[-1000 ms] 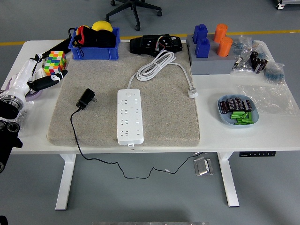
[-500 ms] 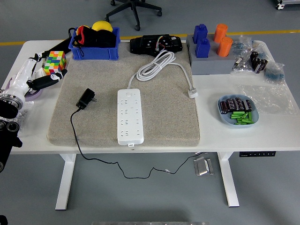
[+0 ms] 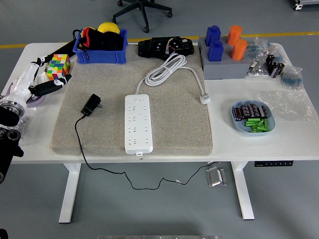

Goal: Pull the plug out,throw it away,press the button

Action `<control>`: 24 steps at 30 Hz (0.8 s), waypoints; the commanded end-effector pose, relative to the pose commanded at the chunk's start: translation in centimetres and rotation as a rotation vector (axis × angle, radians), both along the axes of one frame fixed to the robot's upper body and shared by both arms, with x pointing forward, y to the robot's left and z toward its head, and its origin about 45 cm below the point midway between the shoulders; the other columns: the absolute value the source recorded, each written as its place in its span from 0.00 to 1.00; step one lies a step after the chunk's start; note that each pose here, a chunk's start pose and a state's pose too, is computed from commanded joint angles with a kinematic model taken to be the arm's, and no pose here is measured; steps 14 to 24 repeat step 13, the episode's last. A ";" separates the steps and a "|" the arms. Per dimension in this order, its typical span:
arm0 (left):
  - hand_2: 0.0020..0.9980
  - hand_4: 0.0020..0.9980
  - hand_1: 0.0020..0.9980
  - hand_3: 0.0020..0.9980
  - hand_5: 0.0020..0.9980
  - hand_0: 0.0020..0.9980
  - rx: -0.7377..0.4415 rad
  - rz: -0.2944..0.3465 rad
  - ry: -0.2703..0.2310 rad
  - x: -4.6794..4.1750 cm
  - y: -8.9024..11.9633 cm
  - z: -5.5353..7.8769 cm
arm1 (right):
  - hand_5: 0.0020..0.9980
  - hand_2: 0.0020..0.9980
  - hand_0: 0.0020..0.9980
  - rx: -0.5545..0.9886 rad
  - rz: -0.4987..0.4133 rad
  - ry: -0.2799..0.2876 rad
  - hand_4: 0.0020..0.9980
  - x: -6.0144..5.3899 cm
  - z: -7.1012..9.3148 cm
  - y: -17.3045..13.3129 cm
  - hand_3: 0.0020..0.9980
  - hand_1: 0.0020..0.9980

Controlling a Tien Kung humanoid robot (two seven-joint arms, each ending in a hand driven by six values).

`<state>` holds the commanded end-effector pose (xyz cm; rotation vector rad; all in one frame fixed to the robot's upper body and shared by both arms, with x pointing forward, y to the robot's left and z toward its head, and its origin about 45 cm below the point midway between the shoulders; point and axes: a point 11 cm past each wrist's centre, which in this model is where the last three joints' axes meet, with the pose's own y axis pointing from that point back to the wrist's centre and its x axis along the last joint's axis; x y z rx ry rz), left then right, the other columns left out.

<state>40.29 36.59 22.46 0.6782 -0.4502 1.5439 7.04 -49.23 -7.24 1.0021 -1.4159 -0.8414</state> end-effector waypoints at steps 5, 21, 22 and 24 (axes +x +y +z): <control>0.96 0.83 1.00 0.94 0.44 0.98 0.002 -0.002 -0.001 0.04 0.0 0.1 | 0.66 0.72 0.77 0.000 0.000 -0.002 0.89 0.1 0.0 0.0 0.71 0.73; 0.96 0.83 1.00 0.94 0.44 0.98 0.004 -0.004 -0.002 0.10 -0.1 0.2 | 0.66 0.72 0.77 -0.002 0.003 -0.003 0.89 0.2 0.1 -0.1 0.71 0.73; 0.96 0.83 1.00 0.94 0.44 0.98 0.004 -0.004 -0.002 0.10 -0.1 0.2 | 0.66 0.72 0.77 -0.002 0.003 -0.003 0.89 0.2 0.1 -0.1 0.71 0.73; 0.96 0.83 1.00 0.94 0.44 0.98 0.004 -0.004 -0.002 0.10 -0.1 0.2 | 0.66 0.72 0.77 -0.002 0.003 -0.003 0.89 0.2 0.1 -0.1 0.71 0.73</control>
